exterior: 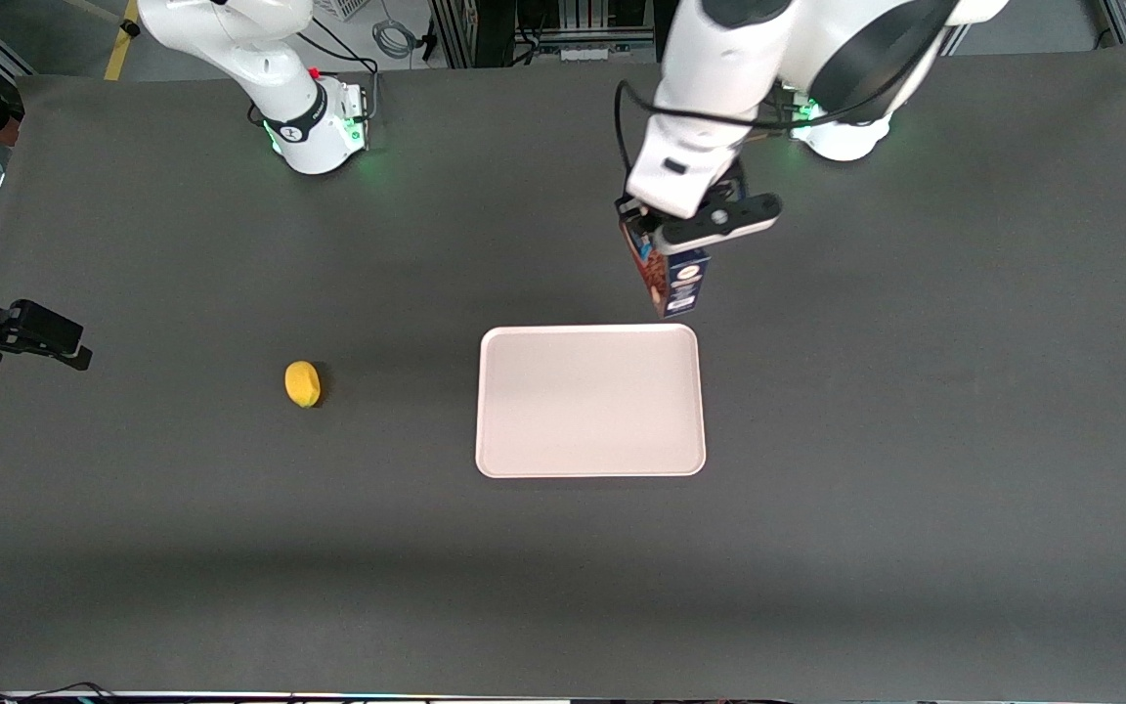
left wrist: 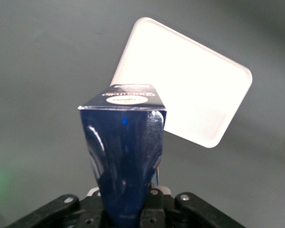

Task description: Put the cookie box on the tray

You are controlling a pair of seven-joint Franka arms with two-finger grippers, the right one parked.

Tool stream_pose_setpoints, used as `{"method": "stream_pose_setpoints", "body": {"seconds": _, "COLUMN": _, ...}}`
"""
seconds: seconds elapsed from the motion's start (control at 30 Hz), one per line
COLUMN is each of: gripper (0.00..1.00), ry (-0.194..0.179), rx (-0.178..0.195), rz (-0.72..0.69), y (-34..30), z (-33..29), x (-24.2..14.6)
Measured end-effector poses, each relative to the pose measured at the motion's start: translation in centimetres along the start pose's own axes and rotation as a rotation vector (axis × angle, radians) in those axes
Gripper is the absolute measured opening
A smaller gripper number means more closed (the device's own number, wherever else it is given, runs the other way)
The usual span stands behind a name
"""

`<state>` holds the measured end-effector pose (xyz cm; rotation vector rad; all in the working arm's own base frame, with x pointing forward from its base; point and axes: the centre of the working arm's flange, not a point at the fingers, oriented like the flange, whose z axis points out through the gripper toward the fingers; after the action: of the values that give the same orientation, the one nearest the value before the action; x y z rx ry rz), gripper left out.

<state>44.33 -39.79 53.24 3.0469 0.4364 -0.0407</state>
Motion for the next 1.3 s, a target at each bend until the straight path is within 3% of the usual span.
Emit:
{"method": "stream_pose_setpoints", "body": {"seconds": 0.2, "gripper": 0.22, "ry": 0.015, "rx": 0.036, "rz": 0.146, "y": 1.7, "z": 4.7, "x": 1.0}}
{"method": "stream_pose_setpoints", "body": {"seconds": 0.47, "gripper": 0.22, "ry": 0.028, "rx": -0.012, "rz": 0.218, "y": 2.3, "z": 8.8, "x": 4.3}}
{"method": "stream_pose_setpoints", "body": {"seconds": 0.7, "gripper": 0.22, "ry": 0.071, "rx": 0.01, "rz": 0.27, "y": 2.5, "z": 13.8, "x": 6.9}}
{"method": "stream_pose_setpoints", "body": {"seconds": 1.0, "gripper": 0.22, "ry": 0.043, "rx": 0.015, "rz": 0.302, "y": 1.0, "z": 20.1, "x": 10.6}}
{"method": "stream_pose_setpoints", "body": {"seconds": 1.3, "gripper": 0.22, "ry": 0.033, "rx": 0.004, "rz": 0.3, "y": 0.1, "z": 22.5, "x": 12.3}}
